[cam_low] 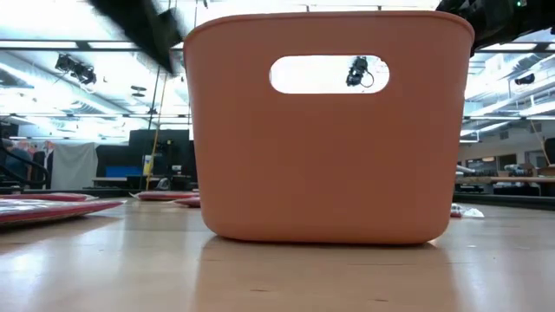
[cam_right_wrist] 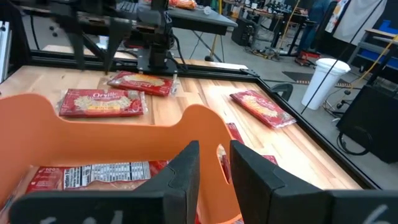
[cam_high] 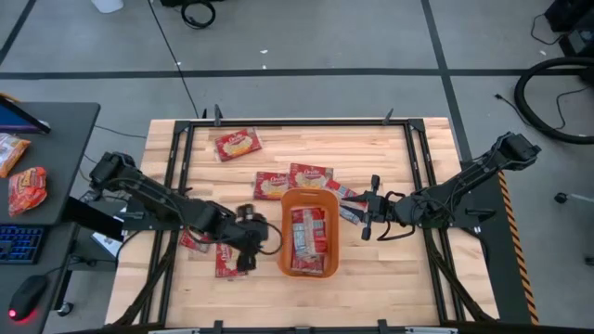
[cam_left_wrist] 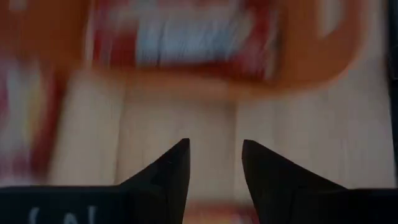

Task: Sort popcorn bags into baskets
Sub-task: Put the red popcorn bag into the orange bin

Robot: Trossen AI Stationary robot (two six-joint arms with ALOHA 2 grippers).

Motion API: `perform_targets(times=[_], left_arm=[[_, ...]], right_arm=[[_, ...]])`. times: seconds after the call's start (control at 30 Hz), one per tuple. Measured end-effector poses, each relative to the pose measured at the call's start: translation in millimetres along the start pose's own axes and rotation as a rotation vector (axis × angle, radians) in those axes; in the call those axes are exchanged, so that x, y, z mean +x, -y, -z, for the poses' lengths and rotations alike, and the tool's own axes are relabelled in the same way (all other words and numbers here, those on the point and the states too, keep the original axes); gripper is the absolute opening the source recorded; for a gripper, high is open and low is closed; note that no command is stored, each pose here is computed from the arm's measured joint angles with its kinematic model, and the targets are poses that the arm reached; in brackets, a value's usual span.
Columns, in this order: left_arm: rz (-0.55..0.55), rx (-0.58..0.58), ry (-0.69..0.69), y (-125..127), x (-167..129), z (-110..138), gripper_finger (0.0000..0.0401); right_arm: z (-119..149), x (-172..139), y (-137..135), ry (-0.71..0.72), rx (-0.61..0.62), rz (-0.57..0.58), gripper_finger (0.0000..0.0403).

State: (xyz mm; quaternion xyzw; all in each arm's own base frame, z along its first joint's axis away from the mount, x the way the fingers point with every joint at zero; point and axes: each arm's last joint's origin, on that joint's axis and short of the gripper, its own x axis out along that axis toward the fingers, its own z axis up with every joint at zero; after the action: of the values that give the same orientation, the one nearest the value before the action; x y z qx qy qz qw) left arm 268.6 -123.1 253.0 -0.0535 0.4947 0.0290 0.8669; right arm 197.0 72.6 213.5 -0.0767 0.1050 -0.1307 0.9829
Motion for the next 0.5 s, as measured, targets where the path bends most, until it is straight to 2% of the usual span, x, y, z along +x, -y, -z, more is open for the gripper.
perform_targets(times=[0.1,0.2,0.3,0.5], left_arm=[[-0.106,-0.142,-0.181,0,-4,24,0.0149],[-0.267,-0.299,-0.321,1,-3,45,0.0149],[-0.406,-0.434,-0.354,3,-3,57,0.0149],[-0.552,-0.490,-0.406,8,10,69,0.0152]], right_arm=[[-1,0,0,0.008,-0.001,0.001,0.0093],[-3,0,0,0.023,-0.013,0.002,0.0093],[-4,0,0,0.034,-0.031,0.003,0.0093],[-7,2,3,0.058,-0.072,0.025,0.0093]])
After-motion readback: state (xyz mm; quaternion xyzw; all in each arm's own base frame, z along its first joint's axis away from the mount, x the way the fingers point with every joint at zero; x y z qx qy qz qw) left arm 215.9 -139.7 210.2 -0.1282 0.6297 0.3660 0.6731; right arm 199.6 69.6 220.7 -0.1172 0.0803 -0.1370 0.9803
